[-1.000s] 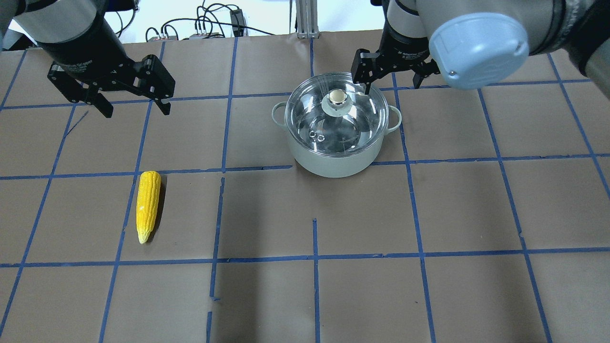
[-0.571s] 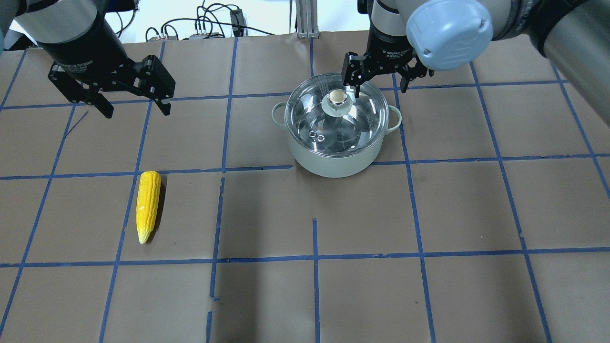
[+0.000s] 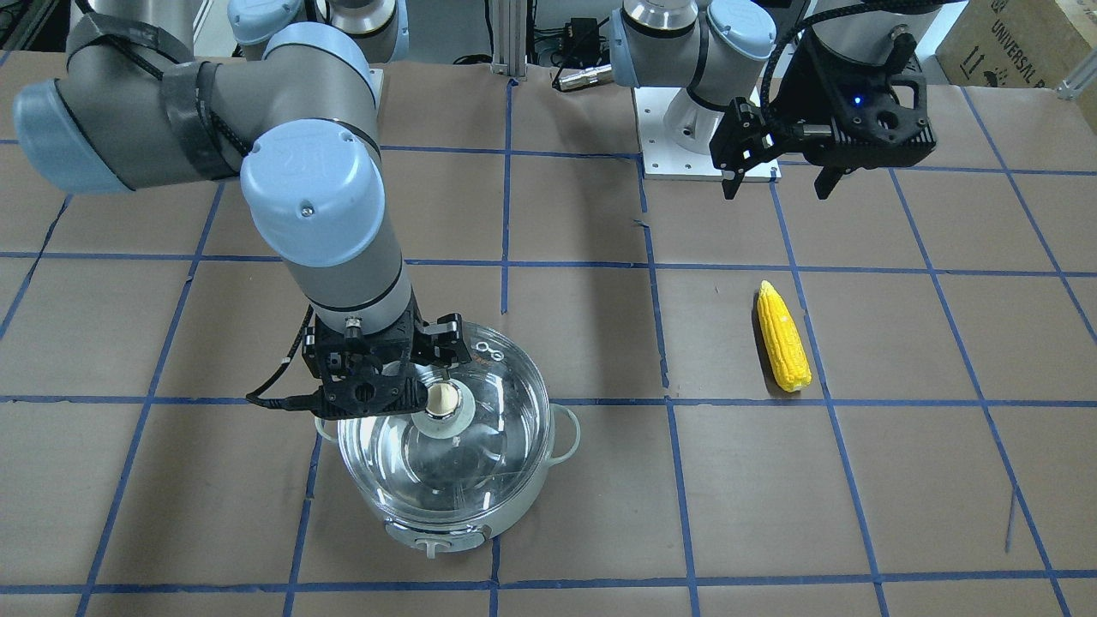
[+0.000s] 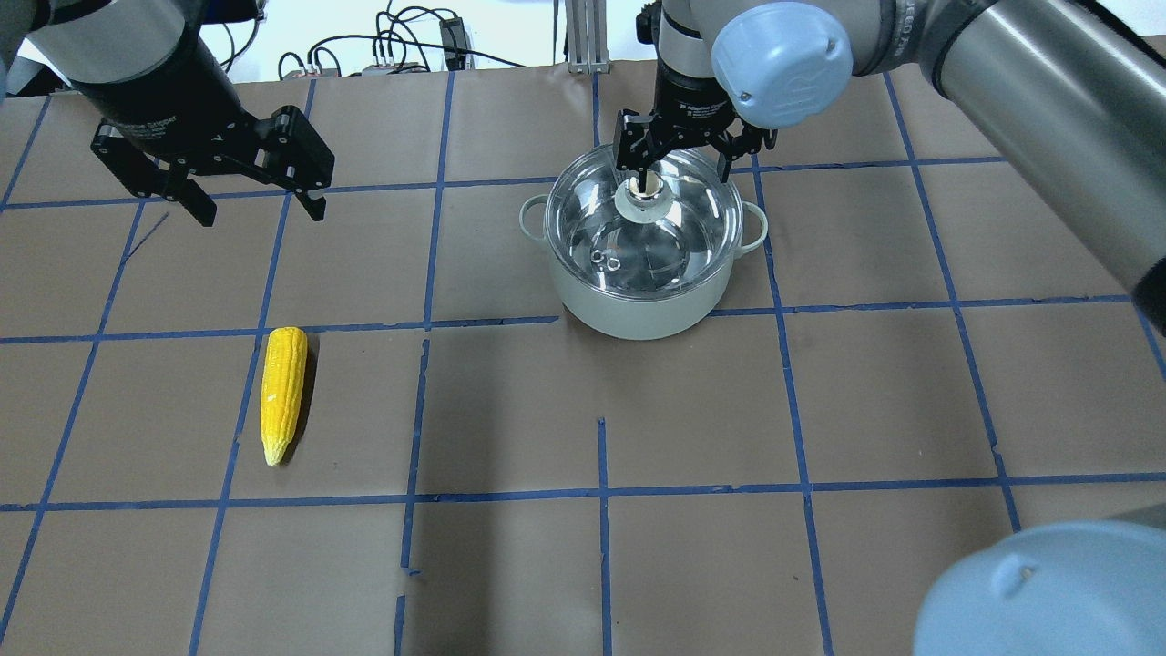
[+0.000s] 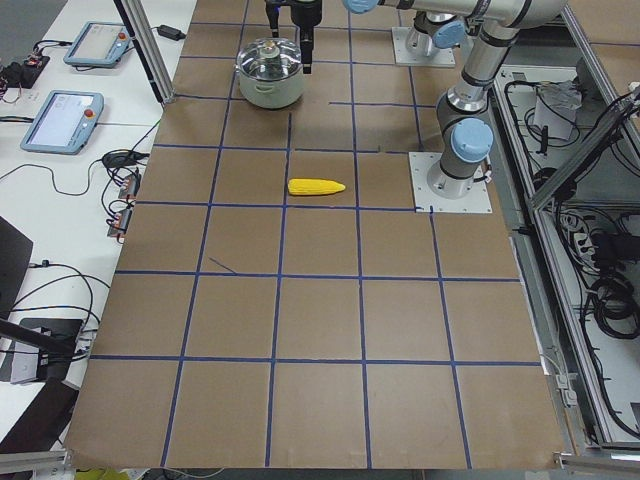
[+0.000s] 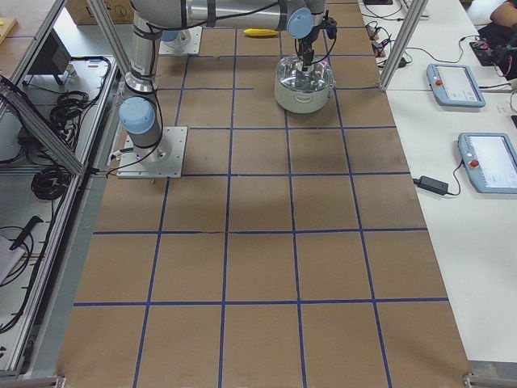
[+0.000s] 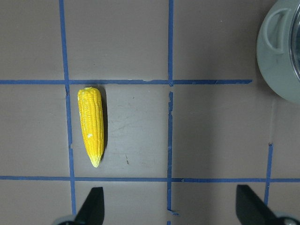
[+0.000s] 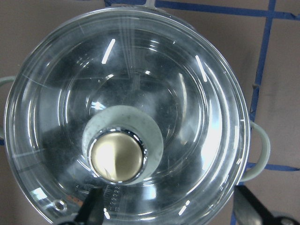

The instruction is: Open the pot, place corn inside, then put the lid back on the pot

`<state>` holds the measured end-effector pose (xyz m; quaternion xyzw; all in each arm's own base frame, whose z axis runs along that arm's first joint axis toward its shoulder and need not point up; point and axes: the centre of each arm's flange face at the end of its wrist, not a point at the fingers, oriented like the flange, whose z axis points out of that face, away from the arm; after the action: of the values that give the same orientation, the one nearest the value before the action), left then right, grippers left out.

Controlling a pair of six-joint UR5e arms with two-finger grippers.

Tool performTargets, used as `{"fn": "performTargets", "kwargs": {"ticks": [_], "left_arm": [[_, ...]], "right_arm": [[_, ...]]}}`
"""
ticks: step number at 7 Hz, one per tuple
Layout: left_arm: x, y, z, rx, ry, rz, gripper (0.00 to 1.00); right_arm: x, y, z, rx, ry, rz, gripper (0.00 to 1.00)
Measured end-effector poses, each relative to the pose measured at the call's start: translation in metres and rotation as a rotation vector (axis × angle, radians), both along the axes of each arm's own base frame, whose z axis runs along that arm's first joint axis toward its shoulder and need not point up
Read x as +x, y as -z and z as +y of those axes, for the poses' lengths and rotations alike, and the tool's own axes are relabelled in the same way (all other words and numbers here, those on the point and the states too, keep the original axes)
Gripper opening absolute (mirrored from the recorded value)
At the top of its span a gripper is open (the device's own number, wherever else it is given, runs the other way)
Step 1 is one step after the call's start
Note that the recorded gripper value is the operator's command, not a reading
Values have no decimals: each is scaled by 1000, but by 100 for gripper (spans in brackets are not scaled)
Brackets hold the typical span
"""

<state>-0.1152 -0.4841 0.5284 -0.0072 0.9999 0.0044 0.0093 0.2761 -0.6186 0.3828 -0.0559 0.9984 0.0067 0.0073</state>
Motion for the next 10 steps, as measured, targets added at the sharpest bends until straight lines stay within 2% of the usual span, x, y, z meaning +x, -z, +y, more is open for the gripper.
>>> {"fn": "performTargets", "kwargs": {"ticks": [4, 7, 10], "left_arm": [[0, 0, 0, 0, 0, 0, 100], [0, 0, 0, -1, 0, 0, 100], [0, -1, 1, -2, 0, 0, 100]], "right_arm": [[19, 8, -23, -20, 5, -2, 94], [36, 23, -17, -21, -8, 0, 91], [35, 35, -8, 5, -9, 14, 86]]}}
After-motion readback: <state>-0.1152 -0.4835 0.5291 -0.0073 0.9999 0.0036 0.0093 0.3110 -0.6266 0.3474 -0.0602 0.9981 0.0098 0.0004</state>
